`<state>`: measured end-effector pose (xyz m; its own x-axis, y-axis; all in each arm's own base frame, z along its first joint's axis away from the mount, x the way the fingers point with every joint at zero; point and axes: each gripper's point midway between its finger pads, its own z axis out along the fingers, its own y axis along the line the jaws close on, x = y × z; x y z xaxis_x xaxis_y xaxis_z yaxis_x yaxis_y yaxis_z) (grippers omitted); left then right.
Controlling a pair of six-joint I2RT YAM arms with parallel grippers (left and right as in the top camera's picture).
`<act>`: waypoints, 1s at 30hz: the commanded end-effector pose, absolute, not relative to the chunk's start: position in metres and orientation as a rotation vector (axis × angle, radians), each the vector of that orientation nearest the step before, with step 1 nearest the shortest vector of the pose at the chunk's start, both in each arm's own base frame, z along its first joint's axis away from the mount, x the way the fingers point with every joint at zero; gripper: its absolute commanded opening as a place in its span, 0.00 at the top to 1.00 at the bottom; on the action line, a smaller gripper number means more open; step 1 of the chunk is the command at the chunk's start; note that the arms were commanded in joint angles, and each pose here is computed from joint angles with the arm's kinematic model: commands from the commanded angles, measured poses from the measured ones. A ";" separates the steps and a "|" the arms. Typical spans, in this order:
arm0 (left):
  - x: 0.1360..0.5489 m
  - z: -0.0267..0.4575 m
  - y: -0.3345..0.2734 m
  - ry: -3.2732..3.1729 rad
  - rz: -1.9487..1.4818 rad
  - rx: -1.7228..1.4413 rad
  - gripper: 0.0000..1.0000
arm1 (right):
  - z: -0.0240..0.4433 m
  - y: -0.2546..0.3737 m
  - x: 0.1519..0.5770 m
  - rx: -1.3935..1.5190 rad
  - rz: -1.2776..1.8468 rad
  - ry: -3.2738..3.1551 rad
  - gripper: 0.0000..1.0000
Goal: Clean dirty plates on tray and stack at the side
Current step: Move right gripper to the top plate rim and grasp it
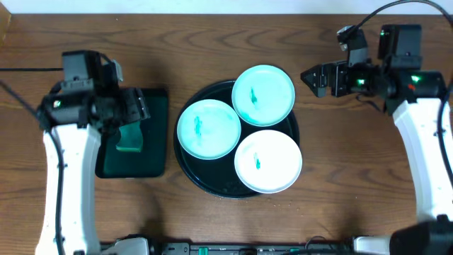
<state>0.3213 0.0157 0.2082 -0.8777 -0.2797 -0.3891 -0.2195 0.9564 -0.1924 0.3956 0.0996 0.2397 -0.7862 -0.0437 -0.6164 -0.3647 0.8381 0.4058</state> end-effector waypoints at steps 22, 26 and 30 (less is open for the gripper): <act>0.317 0.181 0.042 2.804 0.031 -0.420 0.26 | 0.115 0.258 0.374 -0.227 0.419 2.905 0.46; 0.315 0.180 0.045 2.811 0.051 -0.425 0.27 | 0.087 0.266 0.362 -0.148 0.334 2.983 0.57; 0.310 0.177 0.044 2.834 0.053 -0.427 0.27 | 0.064 0.271 0.356 -0.152 0.280 3.027 0.60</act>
<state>0.3114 0.0415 0.1771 -0.9157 -0.2858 -0.2824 -0.2899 0.9566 -0.0284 0.3522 0.2694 0.0723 -0.9851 -0.1370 -0.1042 -0.1571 0.9630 0.2189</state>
